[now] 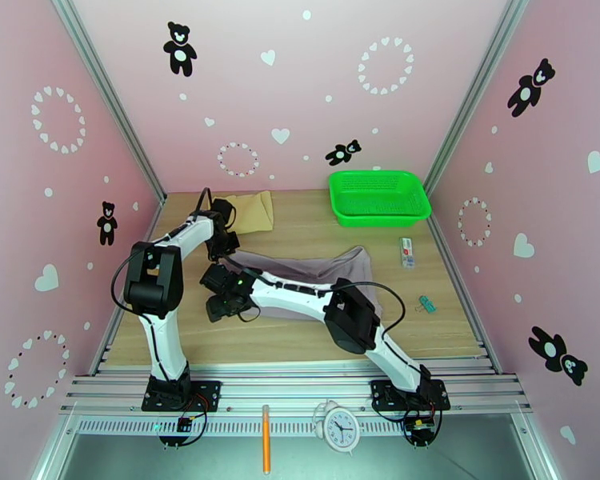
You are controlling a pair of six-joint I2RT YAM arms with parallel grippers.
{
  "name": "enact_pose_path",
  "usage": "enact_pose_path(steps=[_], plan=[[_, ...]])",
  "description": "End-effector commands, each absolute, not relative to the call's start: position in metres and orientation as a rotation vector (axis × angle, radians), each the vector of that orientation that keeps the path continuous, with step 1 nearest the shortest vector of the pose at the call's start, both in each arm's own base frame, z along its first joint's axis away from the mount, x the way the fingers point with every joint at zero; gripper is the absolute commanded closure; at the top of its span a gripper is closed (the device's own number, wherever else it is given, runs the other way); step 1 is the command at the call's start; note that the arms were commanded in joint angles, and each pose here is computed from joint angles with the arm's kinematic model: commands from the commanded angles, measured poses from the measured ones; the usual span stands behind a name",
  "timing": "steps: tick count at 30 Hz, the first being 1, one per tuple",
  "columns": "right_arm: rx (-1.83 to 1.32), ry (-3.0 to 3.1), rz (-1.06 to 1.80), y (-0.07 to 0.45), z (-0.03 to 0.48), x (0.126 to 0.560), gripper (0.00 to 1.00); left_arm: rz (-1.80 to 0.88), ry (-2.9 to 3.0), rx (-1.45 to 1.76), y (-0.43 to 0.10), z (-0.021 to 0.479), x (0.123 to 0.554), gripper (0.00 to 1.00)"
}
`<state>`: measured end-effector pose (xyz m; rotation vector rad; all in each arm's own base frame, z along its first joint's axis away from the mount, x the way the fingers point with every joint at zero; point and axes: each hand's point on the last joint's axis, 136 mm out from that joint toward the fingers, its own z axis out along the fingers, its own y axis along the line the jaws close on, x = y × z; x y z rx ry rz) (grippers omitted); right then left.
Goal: Fold and stack the mixed laundry pile
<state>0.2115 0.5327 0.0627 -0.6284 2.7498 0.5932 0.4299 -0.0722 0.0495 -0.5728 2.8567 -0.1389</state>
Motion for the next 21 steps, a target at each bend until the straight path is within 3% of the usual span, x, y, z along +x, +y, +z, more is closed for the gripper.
enact_pose_path(steps=[1, 21], plan=[[-0.452, 2.768, 0.63, 0.545, 0.061, 0.225, 0.33, -0.173, 2.879, -0.572, -0.073, 0.044, 0.427, 1.0], [-0.231, 2.904, 0.511, 0.554, -0.007, 0.238, 0.41, -0.255, 2.907, -0.575, -0.081, 0.037, 0.42, 1.0]])
